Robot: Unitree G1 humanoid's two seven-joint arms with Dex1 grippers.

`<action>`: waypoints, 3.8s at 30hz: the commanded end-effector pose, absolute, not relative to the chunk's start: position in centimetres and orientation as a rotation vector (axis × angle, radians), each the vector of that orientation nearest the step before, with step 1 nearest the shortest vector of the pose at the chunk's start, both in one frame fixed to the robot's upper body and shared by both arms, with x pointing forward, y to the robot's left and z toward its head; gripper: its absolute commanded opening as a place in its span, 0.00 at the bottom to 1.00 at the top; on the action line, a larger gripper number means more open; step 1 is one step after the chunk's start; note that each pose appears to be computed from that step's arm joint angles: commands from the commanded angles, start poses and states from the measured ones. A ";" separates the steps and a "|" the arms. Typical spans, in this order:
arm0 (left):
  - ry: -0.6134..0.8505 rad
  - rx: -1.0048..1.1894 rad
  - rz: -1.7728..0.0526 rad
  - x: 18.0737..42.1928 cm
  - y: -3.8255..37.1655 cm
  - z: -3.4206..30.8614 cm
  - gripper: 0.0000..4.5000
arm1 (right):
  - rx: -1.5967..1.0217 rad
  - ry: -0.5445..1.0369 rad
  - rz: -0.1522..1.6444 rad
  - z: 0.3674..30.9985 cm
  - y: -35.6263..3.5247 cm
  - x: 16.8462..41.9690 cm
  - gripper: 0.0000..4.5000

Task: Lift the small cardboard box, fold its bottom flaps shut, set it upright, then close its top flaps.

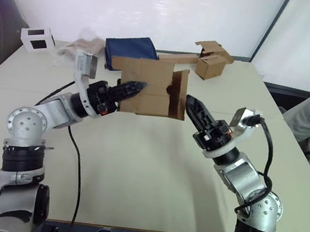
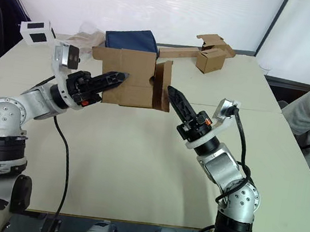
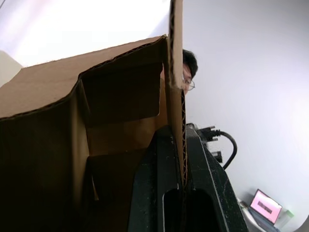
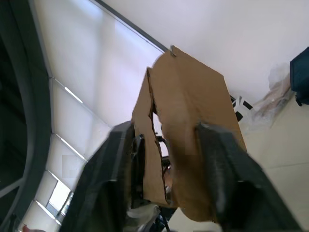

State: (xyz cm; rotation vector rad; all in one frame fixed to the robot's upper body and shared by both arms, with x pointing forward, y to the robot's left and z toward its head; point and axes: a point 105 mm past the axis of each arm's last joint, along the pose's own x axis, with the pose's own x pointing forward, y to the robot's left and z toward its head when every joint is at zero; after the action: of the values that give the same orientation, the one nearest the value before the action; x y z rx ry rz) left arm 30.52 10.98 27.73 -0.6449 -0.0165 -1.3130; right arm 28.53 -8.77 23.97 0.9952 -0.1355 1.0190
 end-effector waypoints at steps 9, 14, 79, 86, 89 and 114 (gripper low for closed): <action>-0.066 -0.630 -1.340 29.8 10.7 29.2 0.00 | 0.909 -0.179 1.010 24.5 -8.5 28.3 0.42; -0.059 -0.630 -1.340 29.8 10.7 29.1 0.00 | 0.911 -0.189 0.999 24.5 -8.5 28.5 0.42; -0.053 -0.636 -1.319 29.7 11.2 28.8 0.00 | 0.973 -0.210 1.020 25.8 -8.6 27.8 0.34; -0.057 -0.636 -1.323 29.7 11.0 28.9 0.00 | 0.965 -0.196 1.017 25.4 -8.5 27.8 0.34; -0.056 -0.636 -1.324 29.7 11.0 28.9 0.00 | 0.931 -0.182 1.020 25.1 -8.1 27.7 0.34; -0.054 -0.625 -1.335 29.3 10.8 28.8 0.00 | 0.813 -0.210 0.965 25.7 -7.6 28.8 0.22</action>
State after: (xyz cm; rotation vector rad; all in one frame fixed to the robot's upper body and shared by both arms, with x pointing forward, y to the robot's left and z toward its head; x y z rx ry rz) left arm 30.11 10.67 27.47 -0.6467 0.0022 -1.2970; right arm 29.41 -7.83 24.30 0.8415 -0.1563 0.9351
